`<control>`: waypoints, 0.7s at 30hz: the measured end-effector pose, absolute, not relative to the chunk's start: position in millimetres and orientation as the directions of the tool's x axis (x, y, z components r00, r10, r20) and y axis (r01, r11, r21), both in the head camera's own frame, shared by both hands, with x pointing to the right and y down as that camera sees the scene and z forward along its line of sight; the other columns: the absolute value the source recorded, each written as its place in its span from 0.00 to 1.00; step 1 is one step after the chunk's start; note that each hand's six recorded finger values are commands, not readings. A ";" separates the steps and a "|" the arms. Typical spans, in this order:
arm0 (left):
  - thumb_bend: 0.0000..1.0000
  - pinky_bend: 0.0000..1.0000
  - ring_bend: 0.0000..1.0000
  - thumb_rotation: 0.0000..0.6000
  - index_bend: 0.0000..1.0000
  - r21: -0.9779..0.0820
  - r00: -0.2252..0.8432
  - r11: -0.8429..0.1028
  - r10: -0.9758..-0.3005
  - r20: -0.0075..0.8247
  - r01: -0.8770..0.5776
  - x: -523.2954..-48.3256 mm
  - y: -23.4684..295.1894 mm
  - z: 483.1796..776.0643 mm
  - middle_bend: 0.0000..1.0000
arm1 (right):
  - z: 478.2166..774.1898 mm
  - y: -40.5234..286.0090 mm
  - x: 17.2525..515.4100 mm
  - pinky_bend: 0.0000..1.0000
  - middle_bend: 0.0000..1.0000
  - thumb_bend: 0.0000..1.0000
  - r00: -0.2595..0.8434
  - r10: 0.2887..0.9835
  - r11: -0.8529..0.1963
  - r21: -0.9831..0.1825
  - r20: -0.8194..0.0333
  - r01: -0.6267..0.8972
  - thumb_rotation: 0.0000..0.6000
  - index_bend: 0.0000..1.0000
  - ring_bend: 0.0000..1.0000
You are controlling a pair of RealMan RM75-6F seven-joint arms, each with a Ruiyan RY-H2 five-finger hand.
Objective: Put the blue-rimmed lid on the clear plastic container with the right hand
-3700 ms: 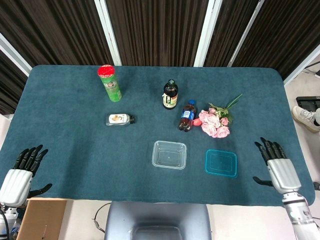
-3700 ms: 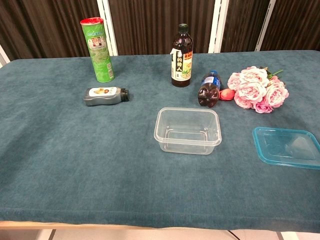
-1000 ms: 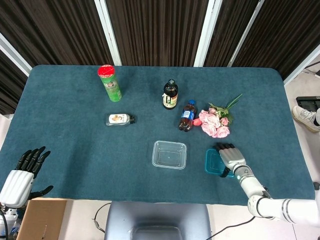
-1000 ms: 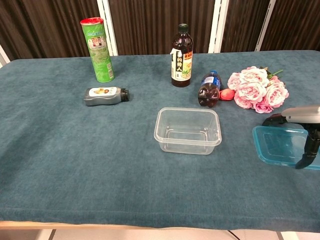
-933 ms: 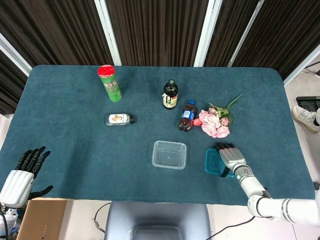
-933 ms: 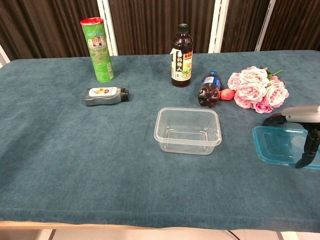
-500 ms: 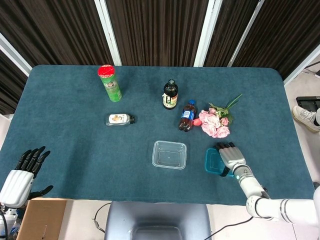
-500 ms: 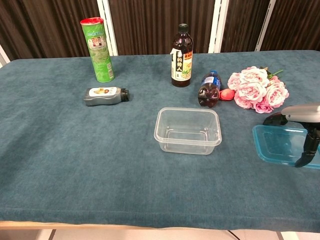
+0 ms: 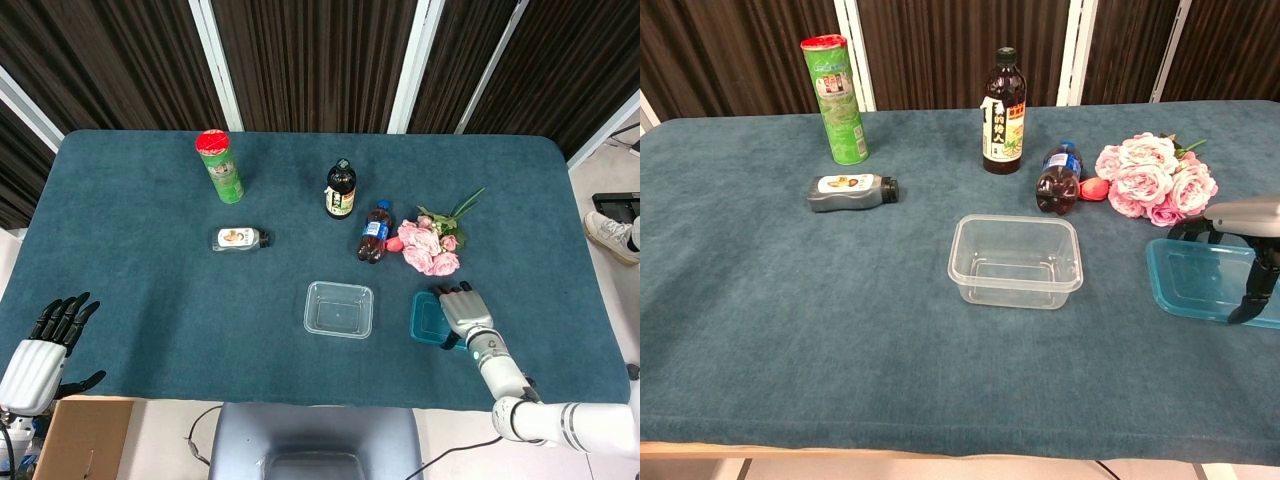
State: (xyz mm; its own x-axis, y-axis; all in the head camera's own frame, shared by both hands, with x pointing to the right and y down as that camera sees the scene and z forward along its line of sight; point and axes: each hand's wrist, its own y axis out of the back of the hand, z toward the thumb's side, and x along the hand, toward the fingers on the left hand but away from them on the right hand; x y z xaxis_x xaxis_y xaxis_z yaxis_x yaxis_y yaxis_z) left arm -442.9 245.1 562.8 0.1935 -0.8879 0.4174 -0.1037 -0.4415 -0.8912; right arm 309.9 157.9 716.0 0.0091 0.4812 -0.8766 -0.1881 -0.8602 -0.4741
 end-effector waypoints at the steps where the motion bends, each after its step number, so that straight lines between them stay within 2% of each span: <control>1: 0.44 0.08 0.00 1.00 0.00 -0.891 0.193 -0.441 -0.888 0.417 -0.104 -443.1 245.1 562.7 0.00 | 715.7 157.4 309.6 0.37 0.62 0.27 0.011 0.485 -0.858 -0.478 -0.875 -0.186 1.00 0.84 0.57; 3: 0.44 0.08 0.00 1.00 0.00 -0.891 0.193 -0.441 -0.888 0.417 -0.104 -443.2 245.0 562.6 0.00 | 714.7 156.2 308.7 0.43 0.64 0.28 0.016 0.494 -0.854 -0.489 -0.869 -0.179 1.00 0.87 0.58; 11: 0.44 0.08 0.00 1.00 0.00 -0.891 0.193 -0.441 -0.888 0.417 -0.104 -443.1 245.0 562.6 0.00 | 710.7 152.3 307.3 0.54 0.68 0.32 0.034 0.519 -0.842 -0.518 -0.854 -0.152 1.00 0.91 0.62; 21: 0.44 0.08 0.00 1.00 0.00 -0.892 0.192 -0.441 -0.888 0.418 -0.102 -442.5 244.8 563.5 0.00 | 689.8 139.5 308.4 0.54 0.68 0.32 0.102 0.550 -0.826 -0.558 -0.829 -0.081 1.00 0.91 0.62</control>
